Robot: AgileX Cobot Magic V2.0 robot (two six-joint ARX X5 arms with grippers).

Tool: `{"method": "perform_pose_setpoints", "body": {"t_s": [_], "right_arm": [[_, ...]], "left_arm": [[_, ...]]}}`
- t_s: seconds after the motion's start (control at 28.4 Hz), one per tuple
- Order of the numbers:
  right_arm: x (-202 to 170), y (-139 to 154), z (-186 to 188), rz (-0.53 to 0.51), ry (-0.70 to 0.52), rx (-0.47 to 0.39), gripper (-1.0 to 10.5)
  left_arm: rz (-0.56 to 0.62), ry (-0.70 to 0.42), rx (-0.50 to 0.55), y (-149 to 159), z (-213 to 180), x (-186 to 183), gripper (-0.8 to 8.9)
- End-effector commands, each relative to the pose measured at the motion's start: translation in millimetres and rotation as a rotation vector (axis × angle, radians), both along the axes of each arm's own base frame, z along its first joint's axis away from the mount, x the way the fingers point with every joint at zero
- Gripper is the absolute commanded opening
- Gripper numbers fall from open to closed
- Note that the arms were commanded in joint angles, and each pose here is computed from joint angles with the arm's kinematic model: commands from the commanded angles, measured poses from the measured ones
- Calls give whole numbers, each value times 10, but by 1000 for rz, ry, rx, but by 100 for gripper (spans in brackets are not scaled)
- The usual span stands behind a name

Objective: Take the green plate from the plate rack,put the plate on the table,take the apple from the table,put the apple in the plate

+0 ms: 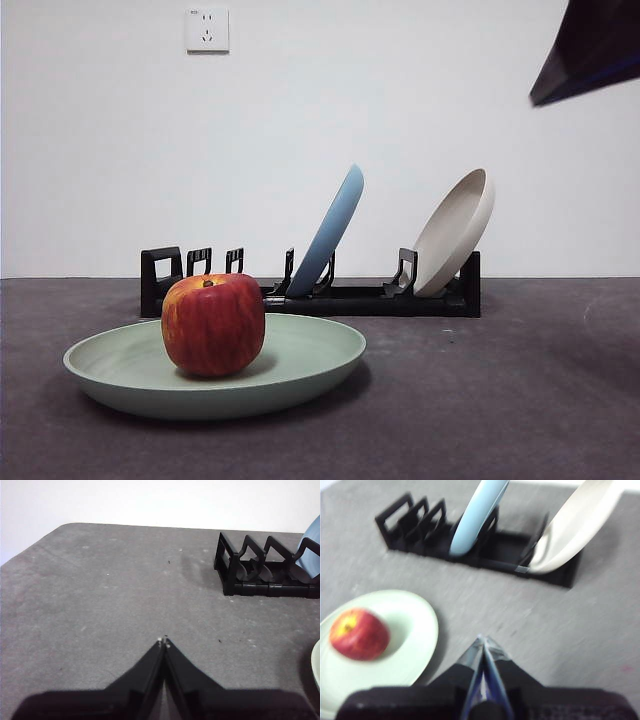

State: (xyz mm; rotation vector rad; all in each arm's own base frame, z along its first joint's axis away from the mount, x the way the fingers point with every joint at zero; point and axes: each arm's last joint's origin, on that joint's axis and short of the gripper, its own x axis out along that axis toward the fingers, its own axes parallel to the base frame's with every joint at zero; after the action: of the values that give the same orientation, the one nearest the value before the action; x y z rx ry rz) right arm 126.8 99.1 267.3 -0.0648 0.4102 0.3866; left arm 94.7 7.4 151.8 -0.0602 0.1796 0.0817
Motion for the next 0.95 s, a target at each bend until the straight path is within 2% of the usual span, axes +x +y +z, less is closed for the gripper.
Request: {"method": "perform_pose_setpoints", "body": {"t_s": [0.04,0.11,0.28,0.35,0.49,0.74,0.95], "right_arm": [[-21,-128,45,-42,-81,-81,1],[-25,-309,50,-113,-117,-90,1],[-190,-796,-109,-259,-183,18,1],[-281,-912,-198,-337,-223,28,1],[-357,-985,-387,-408,-282,32,1],[-351,-982,-781,-377,-303,48,1],[-327,-976,-1076,-357,-262,46,1]], "left_arm": [[2,7,-4,4,-45,6,-3],[2,7,-5,4,-45,6,-3],[2,7,-5,4,-45,6,-3],[2,7,-5,4,-45,6,-3],[2,7,-5,4,-45,6,-3],[2,7,-5,4,-45,6,-3],[2,7,-4,4,-45,6,-3]]}}
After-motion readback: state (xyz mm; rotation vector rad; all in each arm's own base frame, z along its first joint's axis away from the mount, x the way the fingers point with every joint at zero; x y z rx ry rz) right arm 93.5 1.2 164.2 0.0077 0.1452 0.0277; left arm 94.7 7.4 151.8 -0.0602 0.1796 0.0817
